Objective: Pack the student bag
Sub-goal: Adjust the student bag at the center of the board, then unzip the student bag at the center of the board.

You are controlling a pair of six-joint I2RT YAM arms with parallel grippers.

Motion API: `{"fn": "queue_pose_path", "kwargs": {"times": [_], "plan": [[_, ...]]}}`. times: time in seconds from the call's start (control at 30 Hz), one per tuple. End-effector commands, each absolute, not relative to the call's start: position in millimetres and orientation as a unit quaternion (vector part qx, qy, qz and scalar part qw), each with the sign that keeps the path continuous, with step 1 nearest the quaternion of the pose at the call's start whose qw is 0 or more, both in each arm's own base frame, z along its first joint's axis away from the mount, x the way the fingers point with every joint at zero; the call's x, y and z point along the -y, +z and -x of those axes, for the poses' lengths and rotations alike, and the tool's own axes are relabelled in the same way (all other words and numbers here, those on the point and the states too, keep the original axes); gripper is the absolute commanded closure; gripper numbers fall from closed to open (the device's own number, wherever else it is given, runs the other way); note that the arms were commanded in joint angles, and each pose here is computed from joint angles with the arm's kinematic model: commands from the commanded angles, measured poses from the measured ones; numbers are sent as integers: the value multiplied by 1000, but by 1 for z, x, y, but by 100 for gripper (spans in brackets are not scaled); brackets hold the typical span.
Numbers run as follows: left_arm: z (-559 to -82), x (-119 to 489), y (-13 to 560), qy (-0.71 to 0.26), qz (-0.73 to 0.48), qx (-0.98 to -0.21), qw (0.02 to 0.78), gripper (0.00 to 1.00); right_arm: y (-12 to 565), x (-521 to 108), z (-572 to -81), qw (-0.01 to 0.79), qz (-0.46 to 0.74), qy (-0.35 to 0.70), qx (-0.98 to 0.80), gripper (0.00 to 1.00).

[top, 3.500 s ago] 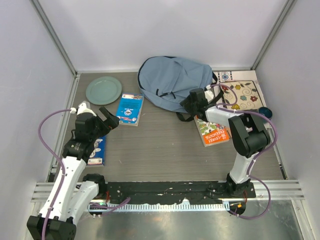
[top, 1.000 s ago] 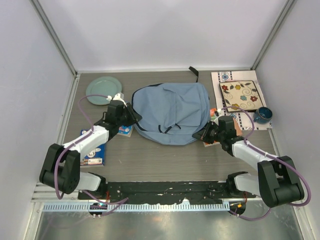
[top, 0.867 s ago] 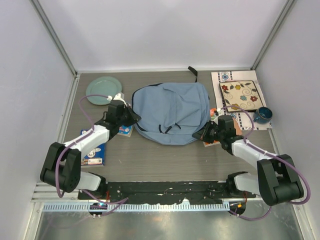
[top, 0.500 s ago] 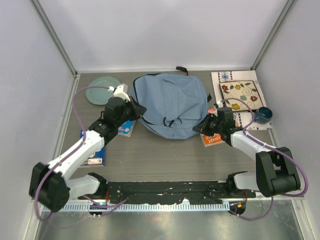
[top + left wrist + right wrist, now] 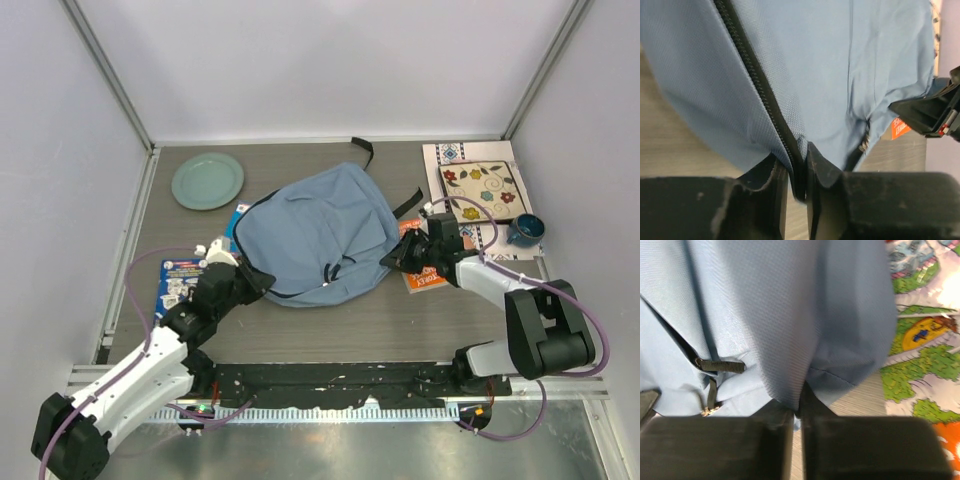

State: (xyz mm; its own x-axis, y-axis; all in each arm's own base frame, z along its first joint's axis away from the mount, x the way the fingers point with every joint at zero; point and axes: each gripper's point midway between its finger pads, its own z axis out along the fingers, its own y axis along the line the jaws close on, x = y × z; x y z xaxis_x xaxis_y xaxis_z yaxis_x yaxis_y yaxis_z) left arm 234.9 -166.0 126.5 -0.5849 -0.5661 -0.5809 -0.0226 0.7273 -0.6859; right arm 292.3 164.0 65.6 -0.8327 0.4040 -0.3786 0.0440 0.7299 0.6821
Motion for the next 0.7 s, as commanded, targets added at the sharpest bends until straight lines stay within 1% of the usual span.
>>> {"fn": "queue_pose_path", "kwargs": {"times": [0.0,0.07,0.1,0.13,0.2,0.23,0.27,0.37,0.5,0.6,0.67], "plan": [[-225,156,117,-312,207,-833,408,69,72,-139,-320,306,-146,281,-898,81],[-224,147,115,-280,200,-845,410,51,81,-128,-323,328,-151,251,-898,68],[-220,137,107,-245,202,-858,403,43,79,-121,-317,322,-159,234,-903,53],[-221,134,114,-234,199,-860,408,36,80,-115,-315,328,-166,220,-904,47],[-217,123,113,-198,192,-872,403,31,91,-104,-309,348,-180,203,-897,34],[-221,120,126,-195,195,-867,415,28,92,-101,-304,350,-186,201,-896,33],[-222,119,132,-191,194,-866,420,27,94,-101,-301,351,-196,204,-893,33],[-225,116,163,-198,194,-854,441,24,101,-103,-286,351,-216,227,-882,32],[-229,120,206,-214,188,-842,459,22,110,-117,-274,347,-248,284,-859,32],[-234,141,218,-236,152,-852,441,21,107,-124,-270,341,-257,297,-854,32],[-241,153,210,-232,127,-868,420,21,103,-130,-270,327,-274,302,-852,31]]}}
